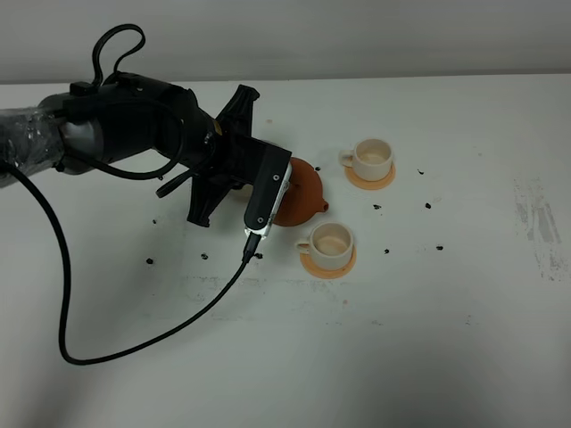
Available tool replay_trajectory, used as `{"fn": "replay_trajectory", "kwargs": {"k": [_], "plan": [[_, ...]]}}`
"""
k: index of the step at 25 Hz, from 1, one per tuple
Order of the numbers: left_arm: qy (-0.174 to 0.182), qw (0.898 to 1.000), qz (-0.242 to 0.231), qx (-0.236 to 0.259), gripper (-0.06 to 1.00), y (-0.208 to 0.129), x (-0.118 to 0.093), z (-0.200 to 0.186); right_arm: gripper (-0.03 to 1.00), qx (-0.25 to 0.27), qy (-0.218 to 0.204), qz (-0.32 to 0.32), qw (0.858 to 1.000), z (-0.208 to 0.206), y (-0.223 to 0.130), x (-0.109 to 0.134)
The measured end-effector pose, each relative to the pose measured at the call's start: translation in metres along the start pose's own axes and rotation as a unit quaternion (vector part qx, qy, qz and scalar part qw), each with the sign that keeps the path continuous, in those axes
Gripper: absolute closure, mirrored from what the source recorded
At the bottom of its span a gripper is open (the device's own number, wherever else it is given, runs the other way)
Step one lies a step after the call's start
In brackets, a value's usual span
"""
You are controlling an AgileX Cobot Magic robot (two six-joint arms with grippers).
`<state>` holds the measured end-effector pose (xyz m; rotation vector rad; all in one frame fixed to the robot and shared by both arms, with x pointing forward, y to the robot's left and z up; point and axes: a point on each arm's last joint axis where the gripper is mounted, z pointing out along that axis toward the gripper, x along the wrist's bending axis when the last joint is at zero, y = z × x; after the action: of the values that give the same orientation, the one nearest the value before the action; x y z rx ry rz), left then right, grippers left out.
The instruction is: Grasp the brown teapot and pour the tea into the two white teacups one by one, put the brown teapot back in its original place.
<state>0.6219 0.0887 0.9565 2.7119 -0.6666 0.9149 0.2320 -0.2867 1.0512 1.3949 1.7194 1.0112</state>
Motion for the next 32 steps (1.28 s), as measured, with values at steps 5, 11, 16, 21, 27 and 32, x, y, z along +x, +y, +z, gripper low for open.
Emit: {"fn": "replay_trajectory", "kwargs": {"k": [5,11,16,21,27,32], "plan": [[0.015,0.999,0.045,0.01,0.82,0.005,0.003,0.0,0.52,0.0,0.0,0.001,1.0,0.0,0.0,0.0],[0.023,0.997,0.073,0.012,0.82,0.011,0.004,0.0,0.52,0.0,0.0,0.001,1.0,0.0,0.0,0.0],[0.027,0.995,0.097,0.015,0.82,0.015,0.005,0.0,0.52,0.0,0.0,0.001,1.0,0.0,0.0,0.0],[0.031,0.991,0.129,0.025,0.82,0.015,0.006,0.0,0.52,0.0,0.0,0.001,1.0,0.0,0.0,0.0],[0.042,0.988,0.146,0.027,0.82,0.018,0.008,0.0,0.52,0.0,0.0,0.001,1.0,0.0,0.0,0.0],[0.049,0.985,0.163,0.028,0.82,0.021,0.009,0.0,0.52,0.0,0.0,0.002,1.0,0.0,0.0,0.0]]}}
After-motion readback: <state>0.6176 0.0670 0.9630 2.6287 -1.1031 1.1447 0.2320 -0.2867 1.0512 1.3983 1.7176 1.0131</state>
